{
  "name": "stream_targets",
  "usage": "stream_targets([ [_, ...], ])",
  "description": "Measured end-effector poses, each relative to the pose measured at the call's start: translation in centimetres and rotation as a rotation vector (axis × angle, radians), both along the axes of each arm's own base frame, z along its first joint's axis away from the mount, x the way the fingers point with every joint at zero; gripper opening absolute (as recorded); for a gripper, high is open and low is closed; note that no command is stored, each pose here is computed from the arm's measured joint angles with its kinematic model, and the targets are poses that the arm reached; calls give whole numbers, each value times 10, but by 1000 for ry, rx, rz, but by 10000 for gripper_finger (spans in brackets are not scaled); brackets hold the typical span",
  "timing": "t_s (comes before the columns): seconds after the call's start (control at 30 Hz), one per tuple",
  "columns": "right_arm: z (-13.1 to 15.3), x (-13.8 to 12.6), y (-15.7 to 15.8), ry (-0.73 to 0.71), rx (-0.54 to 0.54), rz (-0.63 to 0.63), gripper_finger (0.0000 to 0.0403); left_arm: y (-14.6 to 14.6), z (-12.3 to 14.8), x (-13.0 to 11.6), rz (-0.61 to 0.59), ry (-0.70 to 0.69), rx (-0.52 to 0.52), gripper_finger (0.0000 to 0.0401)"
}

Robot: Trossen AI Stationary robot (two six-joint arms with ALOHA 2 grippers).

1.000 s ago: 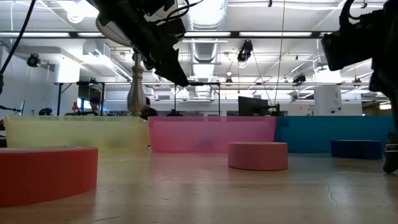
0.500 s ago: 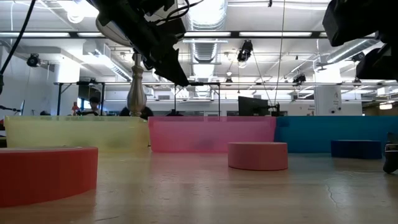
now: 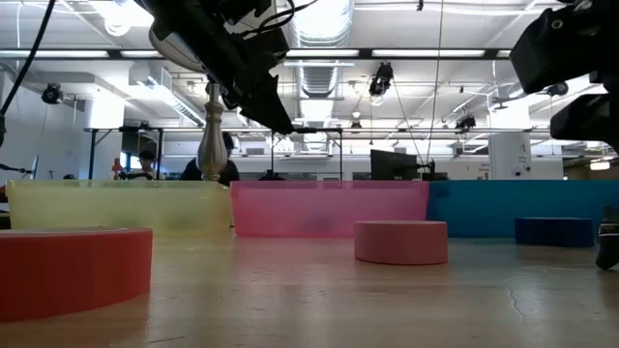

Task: Pick and place Stapler, Stapler remover, tape
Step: Put the black staple remover into the pink bin

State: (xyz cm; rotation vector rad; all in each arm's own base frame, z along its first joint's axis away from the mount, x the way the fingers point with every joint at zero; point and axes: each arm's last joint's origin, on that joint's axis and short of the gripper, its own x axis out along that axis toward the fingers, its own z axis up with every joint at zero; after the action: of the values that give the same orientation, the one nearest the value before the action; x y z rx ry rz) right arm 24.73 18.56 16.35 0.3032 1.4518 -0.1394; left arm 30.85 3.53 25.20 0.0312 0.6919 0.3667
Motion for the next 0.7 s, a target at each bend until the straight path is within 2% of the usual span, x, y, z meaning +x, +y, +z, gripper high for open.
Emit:
stream_targets([
  [0.27,-5,1,4,-5,11,140,184,0,0,0,10,1,-12,172],
  [0.57,-7,0,8,-9,13,158,185,0,-1,-1,22,4,-27,172],
  [0.7,-18,3,10,-4,-7,203,185,0,-2,-1,33,5,-39,172],
])
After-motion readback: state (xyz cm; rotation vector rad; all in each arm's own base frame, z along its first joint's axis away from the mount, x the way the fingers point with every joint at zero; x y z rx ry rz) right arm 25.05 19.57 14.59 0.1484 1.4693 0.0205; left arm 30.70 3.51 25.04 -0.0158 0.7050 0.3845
